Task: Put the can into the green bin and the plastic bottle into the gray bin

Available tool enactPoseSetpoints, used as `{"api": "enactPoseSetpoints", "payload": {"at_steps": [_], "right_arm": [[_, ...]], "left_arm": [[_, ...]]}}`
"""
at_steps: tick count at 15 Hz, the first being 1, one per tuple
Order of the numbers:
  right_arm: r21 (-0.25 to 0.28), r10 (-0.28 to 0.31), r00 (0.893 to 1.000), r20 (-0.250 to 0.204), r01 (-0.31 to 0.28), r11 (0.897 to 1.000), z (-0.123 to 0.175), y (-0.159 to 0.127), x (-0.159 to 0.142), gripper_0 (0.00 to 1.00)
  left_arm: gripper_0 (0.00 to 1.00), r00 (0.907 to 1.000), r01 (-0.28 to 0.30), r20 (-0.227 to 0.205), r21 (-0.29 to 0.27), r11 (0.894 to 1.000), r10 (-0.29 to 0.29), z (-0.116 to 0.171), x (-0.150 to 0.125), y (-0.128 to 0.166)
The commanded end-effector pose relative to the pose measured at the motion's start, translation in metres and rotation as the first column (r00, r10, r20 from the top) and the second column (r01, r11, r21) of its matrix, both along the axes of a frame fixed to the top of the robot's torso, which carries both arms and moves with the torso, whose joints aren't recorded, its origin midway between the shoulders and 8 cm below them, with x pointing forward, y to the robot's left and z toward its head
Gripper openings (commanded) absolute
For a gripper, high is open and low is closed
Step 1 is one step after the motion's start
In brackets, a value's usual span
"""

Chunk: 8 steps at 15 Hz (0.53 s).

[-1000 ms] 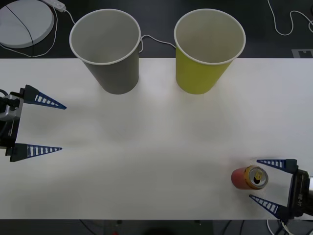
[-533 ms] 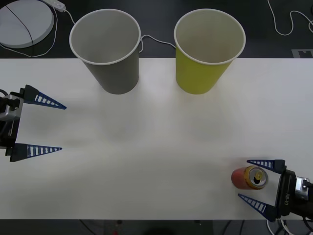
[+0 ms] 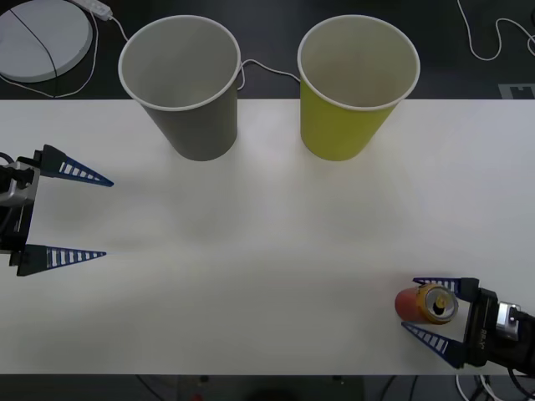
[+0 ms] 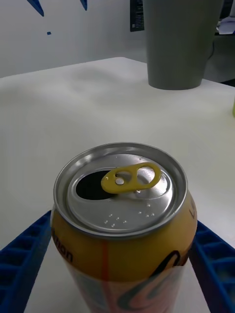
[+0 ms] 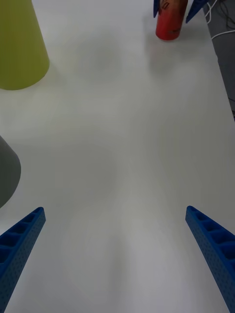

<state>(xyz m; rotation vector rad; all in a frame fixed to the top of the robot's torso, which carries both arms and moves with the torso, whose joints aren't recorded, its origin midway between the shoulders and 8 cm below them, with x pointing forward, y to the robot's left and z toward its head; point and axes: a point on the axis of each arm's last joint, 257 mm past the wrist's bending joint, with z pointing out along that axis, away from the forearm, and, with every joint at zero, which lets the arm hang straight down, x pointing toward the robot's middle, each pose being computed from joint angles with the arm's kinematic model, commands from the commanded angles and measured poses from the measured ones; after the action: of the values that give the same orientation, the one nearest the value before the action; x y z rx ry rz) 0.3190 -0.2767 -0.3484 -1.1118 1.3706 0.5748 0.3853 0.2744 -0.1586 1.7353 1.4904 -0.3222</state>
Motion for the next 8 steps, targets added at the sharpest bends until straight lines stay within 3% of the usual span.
{"api": "enactPoseSetpoints", "payload": {"at_steps": [1,8], "right_arm": [[0.0,0.001,1.0,0.0,-0.001,1.0,-0.0004,0.0007,-0.0002,0.0],[-0.002,0.02,1.0,0.009,-0.02,1.0,0.0079,0.0026,0.0037,0.0]], "left_arm": [[1.0,1.0,0.0,0.0,0.0,1.0,0.0,0.0,0.0,0.0],[1.0,1.0,0.0,0.0,0.0,1.0,0.0,0.0,0.0,0.0]]}}
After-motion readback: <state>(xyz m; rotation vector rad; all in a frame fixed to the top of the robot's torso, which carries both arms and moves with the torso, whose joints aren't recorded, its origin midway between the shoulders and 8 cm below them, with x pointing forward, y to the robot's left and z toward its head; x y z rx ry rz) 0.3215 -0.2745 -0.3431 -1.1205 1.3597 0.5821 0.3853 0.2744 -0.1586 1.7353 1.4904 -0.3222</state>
